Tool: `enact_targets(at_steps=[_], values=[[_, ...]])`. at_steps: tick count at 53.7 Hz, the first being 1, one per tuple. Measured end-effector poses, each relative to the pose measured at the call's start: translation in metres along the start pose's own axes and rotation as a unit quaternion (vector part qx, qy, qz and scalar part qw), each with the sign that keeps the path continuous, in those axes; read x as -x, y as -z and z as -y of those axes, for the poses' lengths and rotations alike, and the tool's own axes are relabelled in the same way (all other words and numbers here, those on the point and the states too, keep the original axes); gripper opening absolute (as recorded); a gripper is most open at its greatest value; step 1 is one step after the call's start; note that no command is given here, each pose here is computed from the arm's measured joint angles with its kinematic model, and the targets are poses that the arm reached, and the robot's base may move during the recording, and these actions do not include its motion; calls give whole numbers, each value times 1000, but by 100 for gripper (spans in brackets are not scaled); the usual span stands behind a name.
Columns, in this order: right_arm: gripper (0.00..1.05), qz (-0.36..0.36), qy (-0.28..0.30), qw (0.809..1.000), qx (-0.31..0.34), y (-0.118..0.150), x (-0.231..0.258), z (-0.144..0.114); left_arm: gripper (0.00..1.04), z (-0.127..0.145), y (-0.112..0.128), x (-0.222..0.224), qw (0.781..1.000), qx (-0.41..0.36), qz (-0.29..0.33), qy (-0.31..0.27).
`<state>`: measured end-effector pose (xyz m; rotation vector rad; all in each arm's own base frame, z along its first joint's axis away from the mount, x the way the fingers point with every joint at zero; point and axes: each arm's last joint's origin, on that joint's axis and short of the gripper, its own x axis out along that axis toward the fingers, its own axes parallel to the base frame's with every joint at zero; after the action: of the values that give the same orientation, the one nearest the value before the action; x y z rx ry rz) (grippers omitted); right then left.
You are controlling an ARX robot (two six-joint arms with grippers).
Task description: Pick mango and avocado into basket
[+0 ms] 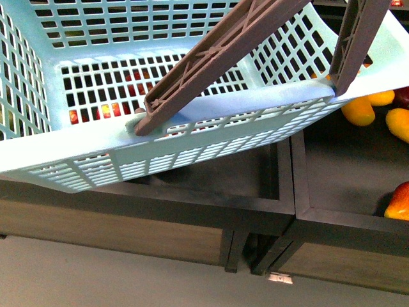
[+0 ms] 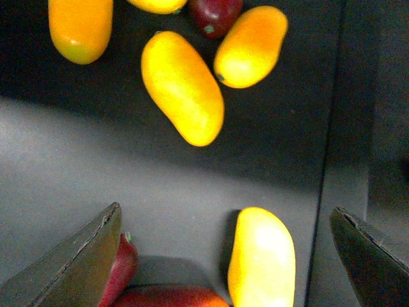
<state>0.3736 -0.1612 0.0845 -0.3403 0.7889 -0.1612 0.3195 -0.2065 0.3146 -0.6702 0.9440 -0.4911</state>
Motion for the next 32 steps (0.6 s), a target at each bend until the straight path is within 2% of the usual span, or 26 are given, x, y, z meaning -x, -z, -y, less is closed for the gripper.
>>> enact_targets(at_steps=[12, 32], values=[[96, -35, -34, 997, 65, -11, -58, -9, 14, 0, 0, 0, 1000, 0, 0, 0], [96, -62, -63, 992, 94, -16, -111, -10, 14, 0, 0, 0, 1000, 0, 0, 0]])
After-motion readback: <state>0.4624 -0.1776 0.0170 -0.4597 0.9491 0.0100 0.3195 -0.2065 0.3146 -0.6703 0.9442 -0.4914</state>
